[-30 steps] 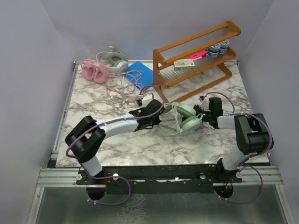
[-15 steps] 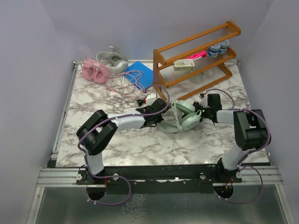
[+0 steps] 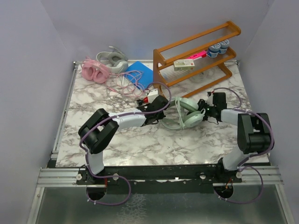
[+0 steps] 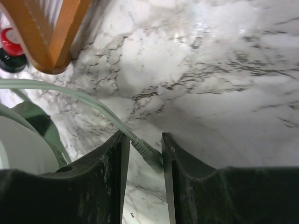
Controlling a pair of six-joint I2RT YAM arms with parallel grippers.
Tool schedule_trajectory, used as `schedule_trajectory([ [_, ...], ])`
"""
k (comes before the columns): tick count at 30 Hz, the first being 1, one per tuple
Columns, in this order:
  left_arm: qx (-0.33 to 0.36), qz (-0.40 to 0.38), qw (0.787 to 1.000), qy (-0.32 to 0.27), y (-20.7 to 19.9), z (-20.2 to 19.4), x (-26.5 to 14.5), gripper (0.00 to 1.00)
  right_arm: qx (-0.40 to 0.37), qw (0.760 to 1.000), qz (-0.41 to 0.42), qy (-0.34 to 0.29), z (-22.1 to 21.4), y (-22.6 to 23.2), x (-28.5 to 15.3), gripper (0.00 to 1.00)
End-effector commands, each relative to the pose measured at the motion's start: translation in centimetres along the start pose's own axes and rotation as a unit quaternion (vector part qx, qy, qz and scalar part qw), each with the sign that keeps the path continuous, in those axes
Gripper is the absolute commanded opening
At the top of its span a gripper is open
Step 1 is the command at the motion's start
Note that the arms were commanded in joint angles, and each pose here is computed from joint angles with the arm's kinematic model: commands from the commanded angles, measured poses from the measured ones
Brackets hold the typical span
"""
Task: Wrap the headphones
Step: Place the headphones at the center of the board.
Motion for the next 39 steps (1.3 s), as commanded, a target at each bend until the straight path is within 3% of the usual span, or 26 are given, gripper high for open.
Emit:
schedule_trajectory([
  [1,-0.003,0.025,0.999,-0.035,1.6,1.3,0.9,0.00,-0.001,0.996,-0.092,-0.009,-0.6,-1.7,-1.7,0.41],
  [3,-0.007,0.026,0.999,-0.033,1.9,1.4,0.8,0.00,-0.003,0.992,-0.124,-0.028,-0.1,-1.8,-2.3,0.41],
  [7,-0.015,0.028,0.999,-0.033,2.4,1.5,0.8,0.00,0.000,0.989,-0.142,-0.043,0.2,-1.8,-2.9,0.57],
  [11,-0.029,0.018,0.999,-0.023,2.4,1.4,1.1,0.00,0.007,0.998,-0.061,0.011,-1.0,-0.6,-2.5,0.54],
  [16,-0.032,0.017,0.999,-0.022,1.9,1.8,1.3,0.00,0.002,0.996,-0.084,0.004,-1.3,-0.6,-3.5,0.54],
  [20,-0.033,0.021,0.999,-0.020,1.8,2.0,1.5,0.00,0.012,0.985,-0.166,-0.053,0.3,-1.7,-5.1,0.59],
  [25,-0.031,0.019,0.999,-0.014,1.5,2.1,1.8,0.00,0.036,0.953,-0.281,-0.110,3.3,-2.6,-7.2,0.59],
  [29,-0.024,0.026,0.999,-0.005,0.9,2.4,1.9,0.00,0.021,0.934,-0.313,-0.170,4.8,-1.6,-9.5,0.60],
  [31,-0.023,0.028,0.999,-0.010,0.7,2.5,1.7,0.00,-0.006,0.938,-0.290,-0.188,5.3,-0.4,-10.6,0.61],
  [33,-0.023,0.024,0.999,-0.014,0.3,2.6,1.5,0.00,-0.079,0.958,-0.203,-0.187,5.3,1.6,-11.1,0.65],
  [34,-0.023,0.022,0.999,-0.015,0.0,2.7,1.4,0.00,-0.112,0.964,-0.151,-0.189,5.0,2.6,-11.2,0.70],
  [36,-0.025,0.017,0.999,-0.013,-0.5,2.7,1.3,0.00,-0.169,0.967,-0.050,-0.182,4.3,4.7,-11.4,0.98],
  [39,-0.022,0.003,1.000,-0.010,-1.5,2.5,1.1,0.08,-0.211,0.964,-0.011,-0.163,3.9,6.7,-11.4,1.00],
])
Point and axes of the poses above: each gripper's point midway between its finger pads, its own x axis out along the fingers, its own y axis along the line the jaws close on, z = x × y, the point moved 8 cm from there along -x, back along the fingers, and after that the axes turned 1 degree about x, right-handed, at the moved point
